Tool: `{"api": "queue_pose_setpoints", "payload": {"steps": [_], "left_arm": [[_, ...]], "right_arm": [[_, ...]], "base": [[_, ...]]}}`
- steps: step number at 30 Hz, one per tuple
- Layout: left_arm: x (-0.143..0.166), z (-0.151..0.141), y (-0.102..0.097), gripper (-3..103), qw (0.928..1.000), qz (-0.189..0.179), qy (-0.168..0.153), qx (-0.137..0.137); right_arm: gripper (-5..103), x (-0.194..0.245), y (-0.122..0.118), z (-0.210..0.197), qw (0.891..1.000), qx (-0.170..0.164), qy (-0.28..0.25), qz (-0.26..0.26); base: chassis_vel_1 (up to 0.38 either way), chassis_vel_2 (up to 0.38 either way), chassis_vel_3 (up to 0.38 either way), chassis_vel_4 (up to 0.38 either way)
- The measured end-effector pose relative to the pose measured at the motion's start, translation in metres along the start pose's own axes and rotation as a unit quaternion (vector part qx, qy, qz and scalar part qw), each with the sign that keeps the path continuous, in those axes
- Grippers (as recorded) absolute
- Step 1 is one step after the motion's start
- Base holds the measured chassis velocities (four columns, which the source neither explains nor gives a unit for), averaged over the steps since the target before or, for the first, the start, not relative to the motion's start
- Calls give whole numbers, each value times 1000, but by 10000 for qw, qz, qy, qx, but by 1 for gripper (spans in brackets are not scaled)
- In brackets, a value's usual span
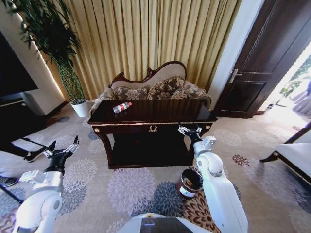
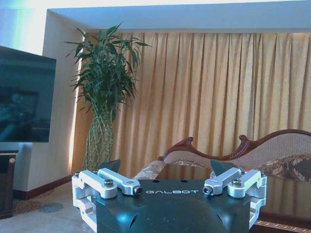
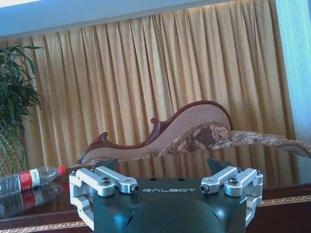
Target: Move to the front of the table and place the trash on the table into the trash bin.
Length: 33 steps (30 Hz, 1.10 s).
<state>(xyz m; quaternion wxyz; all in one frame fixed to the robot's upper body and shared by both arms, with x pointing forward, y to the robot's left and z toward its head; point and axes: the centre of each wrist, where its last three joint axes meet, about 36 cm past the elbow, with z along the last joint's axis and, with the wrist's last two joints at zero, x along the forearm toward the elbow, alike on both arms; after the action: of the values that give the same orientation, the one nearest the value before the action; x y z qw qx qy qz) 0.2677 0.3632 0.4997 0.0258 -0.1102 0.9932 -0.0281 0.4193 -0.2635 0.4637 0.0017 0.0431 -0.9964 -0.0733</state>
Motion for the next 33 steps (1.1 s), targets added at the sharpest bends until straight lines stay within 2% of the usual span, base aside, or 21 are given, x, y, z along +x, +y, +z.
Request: {"api": "queue_pose_setpoints", "payload": {"steps": [33], "left_arm": [[0,3,-1,100,10000,74,38,-19]], "right_arm": [[100,9,10,-4,9998,-49,24,-187]], "base": [[-84,83,83,-80]]}}
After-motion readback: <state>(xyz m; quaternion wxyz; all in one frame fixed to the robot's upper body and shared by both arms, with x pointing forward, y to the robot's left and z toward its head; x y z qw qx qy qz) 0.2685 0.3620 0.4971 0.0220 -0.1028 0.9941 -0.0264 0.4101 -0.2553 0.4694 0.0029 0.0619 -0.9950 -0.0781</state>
